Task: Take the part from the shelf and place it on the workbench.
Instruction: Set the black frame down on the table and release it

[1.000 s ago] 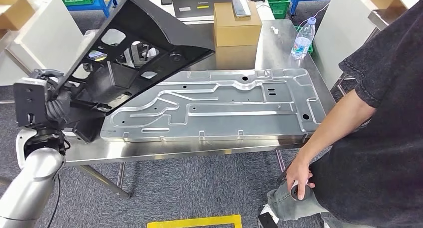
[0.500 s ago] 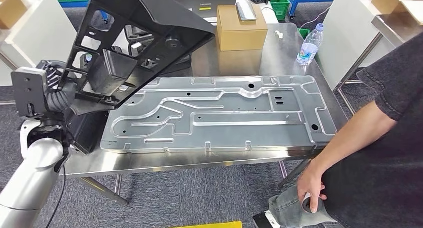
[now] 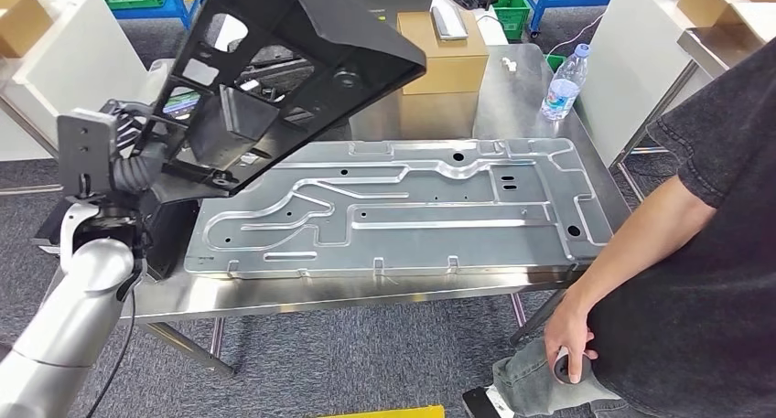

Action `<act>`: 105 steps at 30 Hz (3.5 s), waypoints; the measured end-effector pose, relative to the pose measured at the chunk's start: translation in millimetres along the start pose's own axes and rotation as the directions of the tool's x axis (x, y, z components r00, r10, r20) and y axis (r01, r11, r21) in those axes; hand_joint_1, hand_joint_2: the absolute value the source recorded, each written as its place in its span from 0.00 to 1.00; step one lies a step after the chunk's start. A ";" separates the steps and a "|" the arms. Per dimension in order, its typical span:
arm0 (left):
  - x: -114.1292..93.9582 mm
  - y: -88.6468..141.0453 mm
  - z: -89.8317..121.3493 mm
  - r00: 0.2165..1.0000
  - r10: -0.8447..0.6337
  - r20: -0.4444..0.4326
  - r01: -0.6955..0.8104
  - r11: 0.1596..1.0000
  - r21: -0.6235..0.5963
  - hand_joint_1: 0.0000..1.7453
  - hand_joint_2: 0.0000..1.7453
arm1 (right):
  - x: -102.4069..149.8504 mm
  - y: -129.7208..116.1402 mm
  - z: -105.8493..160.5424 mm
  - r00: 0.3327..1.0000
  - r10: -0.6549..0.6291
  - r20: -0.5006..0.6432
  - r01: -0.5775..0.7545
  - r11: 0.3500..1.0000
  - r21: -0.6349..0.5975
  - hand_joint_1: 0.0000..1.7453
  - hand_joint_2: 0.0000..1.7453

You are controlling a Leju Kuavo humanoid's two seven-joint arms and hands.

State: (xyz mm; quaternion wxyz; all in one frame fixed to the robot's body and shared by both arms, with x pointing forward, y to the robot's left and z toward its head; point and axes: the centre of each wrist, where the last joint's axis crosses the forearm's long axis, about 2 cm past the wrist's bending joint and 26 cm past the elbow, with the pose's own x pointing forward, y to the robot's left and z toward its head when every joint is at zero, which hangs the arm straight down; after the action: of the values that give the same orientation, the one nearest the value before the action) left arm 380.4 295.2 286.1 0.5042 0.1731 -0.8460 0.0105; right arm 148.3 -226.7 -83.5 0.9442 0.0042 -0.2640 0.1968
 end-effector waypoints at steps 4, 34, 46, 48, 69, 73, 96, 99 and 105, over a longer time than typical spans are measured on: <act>4.7 -13.8 -9.4 0.999 0.032 -0.008 -0.032 0.999 -0.024 1.00 1.00 | 4.9 1.1 -0.8 1.000 0.019 0.008 -0.019 1.000 0.006 0.00 0.00; -7.1 -32.0 -27.6 0.997 -0.054 -0.052 0.055 0.998 0.006 1.00 1.00 | 17.8 8.6 -2.2 0.997 0.063 0.045 -0.064 0.997 0.031 0.00 0.00; -11.2 -31.8 -24.9 0.996 -0.069 -0.060 0.069 0.998 0.005 1.00 1.00 | 17.5 8.1 -2.2 0.997 0.066 0.046 -0.067 0.997 0.029 0.00 0.00; -16.4 -31.6 -20.0 0.994 -0.075 -0.075 0.075 0.997 -0.001 1.00 1.00 | 15.8 8.9 -1.9 0.997 0.066 0.043 -0.067 0.997 0.030 0.00 0.00; -25.5 -31.5 -11.9 0.992 -0.084 -0.095 0.083 0.996 -0.016 1.00 1.00 | 16.4 8.7 -2.0 0.996 0.088 0.027 -0.088 0.996 0.029 0.00 0.00; -26.0 -31.7 -12.1 0.992 -0.087 -0.091 0.084 0.996 -0.028 0.00 1.00 | 16.4 9.1 -1.9 0.995 0.092 0.028 -0.093 0.995 0.029 0.00 0.00; -19.4 -43.1 -27.6 0.951 -0.228 -0.210 0.154 0.935 -0.319 0.00 0.00 | 17.3 10.6 -1.9 0.995 0.096 0.036 -0.097 0.995 0.039 0.00 0.00; -10.6 -46.2 -36.6 0.928 -0.315 -0.200 0.203 0.876 -0.438 0.00 0.00 | 17.3 10.7 -1.9 0.994 0.099 0.043 -0.101 0.994 0.046 0.00 0.00; 16.4 -46.7 -63.5 0.861 -0.496 -0.114 0.340 0.726 -0.598 0.00 0.00 | 17.4 10.6 -2.0 0.993 0.109 0.053 -0.112 0.992 0.059 0.00 0.00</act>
State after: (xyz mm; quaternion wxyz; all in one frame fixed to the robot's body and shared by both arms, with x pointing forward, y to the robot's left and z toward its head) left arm 441.4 258.9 324.0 0.6298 0.2029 -0.6738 -0.3288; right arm 159.0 -210.2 -77.5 0.9245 0.0234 -0.2809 0.2568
